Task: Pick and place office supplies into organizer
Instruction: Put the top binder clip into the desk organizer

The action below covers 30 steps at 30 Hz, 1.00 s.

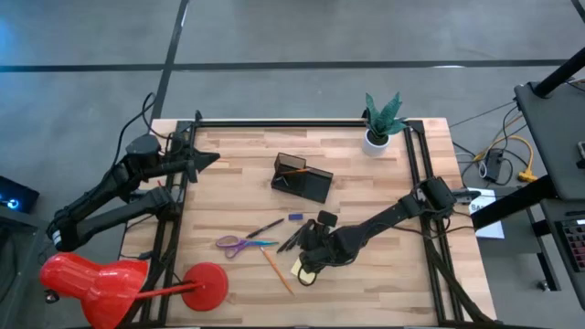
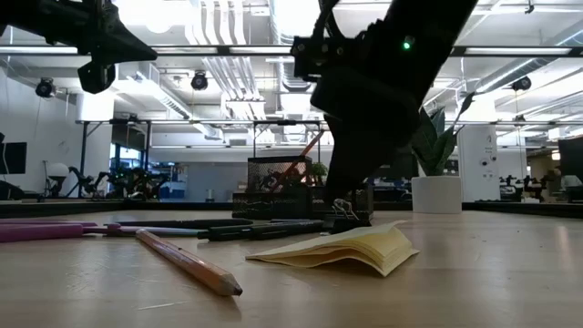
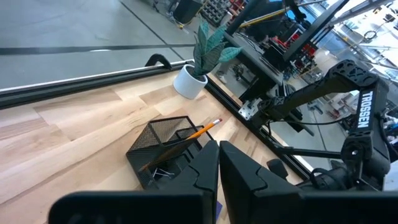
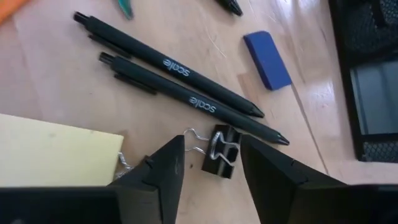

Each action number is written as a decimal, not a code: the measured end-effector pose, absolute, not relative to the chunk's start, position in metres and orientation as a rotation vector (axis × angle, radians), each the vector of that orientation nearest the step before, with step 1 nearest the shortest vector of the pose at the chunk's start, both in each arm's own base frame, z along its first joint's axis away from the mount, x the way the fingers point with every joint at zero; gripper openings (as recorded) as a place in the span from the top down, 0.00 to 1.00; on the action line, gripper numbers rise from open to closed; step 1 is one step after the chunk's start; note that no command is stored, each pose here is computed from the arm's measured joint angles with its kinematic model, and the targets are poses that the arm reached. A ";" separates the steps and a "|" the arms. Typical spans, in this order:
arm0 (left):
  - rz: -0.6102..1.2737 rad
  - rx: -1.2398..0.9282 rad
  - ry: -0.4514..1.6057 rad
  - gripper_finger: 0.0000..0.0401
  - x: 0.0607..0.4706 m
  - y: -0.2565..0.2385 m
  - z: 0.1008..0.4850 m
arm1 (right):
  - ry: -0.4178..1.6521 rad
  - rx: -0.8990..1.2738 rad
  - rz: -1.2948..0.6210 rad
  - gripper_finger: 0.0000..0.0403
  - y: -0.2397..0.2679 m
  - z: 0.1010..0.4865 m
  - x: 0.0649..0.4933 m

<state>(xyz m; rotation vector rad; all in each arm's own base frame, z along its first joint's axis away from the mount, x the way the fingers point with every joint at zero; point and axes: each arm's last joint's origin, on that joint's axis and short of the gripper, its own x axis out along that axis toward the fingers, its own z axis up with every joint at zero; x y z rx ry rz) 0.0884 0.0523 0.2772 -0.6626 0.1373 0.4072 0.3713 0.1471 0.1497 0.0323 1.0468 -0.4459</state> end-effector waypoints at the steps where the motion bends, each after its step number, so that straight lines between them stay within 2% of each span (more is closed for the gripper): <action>1: 0.407 -0.662 0.137 1.00 0.088 0.052 0.277 | 1.052 0.030 -0.450 0.64 0.146 0.148 0.371; 8: 0.407 -0.662 0.137 1.00 0.088 0.052 0.277 | 1.065 0.013 -0.446 0.72 0.143 0.145 0.369; 17: 0.407 -0.662 0.137 1.00 0.088 0.052 0.277 | 1.059 0.009 -0.441 0.89 0.138 0.142 0.371; 30: 0.411 -0.669 0.148 1.00 0.089 0.053 0.273 | 1.061 0.053 -0.448 0.98 0.124 0.147 0.376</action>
